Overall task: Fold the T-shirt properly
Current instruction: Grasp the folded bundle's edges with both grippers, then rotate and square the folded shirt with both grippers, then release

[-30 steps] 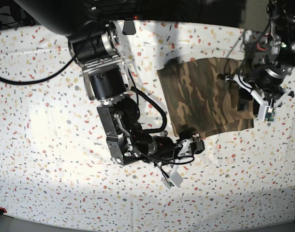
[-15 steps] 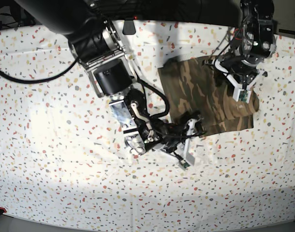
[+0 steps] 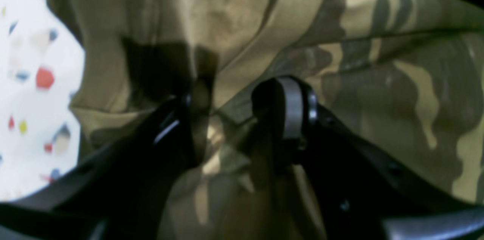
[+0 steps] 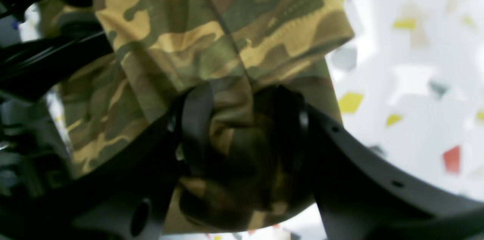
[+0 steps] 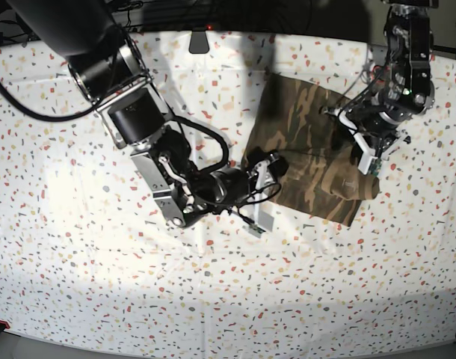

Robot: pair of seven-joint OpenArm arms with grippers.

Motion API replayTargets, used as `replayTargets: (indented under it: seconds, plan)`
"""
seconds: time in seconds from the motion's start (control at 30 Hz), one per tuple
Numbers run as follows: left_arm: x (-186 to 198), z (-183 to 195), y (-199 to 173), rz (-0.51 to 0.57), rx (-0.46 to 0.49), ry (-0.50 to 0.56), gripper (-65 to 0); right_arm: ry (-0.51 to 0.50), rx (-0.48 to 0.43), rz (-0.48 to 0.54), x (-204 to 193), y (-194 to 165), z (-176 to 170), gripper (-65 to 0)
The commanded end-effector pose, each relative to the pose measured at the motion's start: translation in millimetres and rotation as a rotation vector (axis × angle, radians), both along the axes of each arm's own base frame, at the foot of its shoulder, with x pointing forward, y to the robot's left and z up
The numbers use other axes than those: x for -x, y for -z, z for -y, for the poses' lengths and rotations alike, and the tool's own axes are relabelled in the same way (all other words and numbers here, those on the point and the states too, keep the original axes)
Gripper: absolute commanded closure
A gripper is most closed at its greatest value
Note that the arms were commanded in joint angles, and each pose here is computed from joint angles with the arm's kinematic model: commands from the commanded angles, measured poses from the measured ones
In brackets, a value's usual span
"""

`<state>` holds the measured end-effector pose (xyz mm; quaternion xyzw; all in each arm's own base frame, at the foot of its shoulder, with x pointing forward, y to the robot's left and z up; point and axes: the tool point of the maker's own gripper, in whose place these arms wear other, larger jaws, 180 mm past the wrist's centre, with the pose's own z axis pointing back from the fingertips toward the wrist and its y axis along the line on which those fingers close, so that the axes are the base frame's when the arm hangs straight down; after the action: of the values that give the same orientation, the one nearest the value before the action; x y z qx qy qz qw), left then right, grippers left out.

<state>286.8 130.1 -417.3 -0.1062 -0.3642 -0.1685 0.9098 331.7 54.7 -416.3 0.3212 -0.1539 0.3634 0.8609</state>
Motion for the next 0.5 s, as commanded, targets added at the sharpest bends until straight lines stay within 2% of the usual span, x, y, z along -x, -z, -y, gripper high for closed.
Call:
replayTargets:
  seconds: [0.0,0.1,0.23,0.3,0.4,0.47]
  plan:
    - [-9.8,8.9,-10.9,0.04,0.014,0.034,-25.3,-0.012,0.03,-0.006,-0.7,0.2,12.7,-27.5]
    - [-10.9,41.9,-12.8,0.033,0.029,0.129,-25.3,0.009,0.041,-0.065,11.6,11.5,34.0,-27.5]
    - [6.8,109.6,-10.2,0.028,0.027,0.349,-25.3,0.028,0.03,-0.156,35.4,21.3,57.4,-27.5]
    - [13.1,130.2,-7.3,0.044,-0.029,0.431,-25.3,0.039,0.031,-0.171,44.2,25.5,69.0,-27.5]
    - [9.3,138.2,-4.8,0.082,-0.141,0.463,-25.3,0.054,0.042,-0.182,54.6,29.2,88.8,-27.5]
    - [5.8,141.1,-6.5,0.105,-0.182,0.486,-25.3,0.065,0.05,-0.19,61.6,30.8,103.9,-27.5]
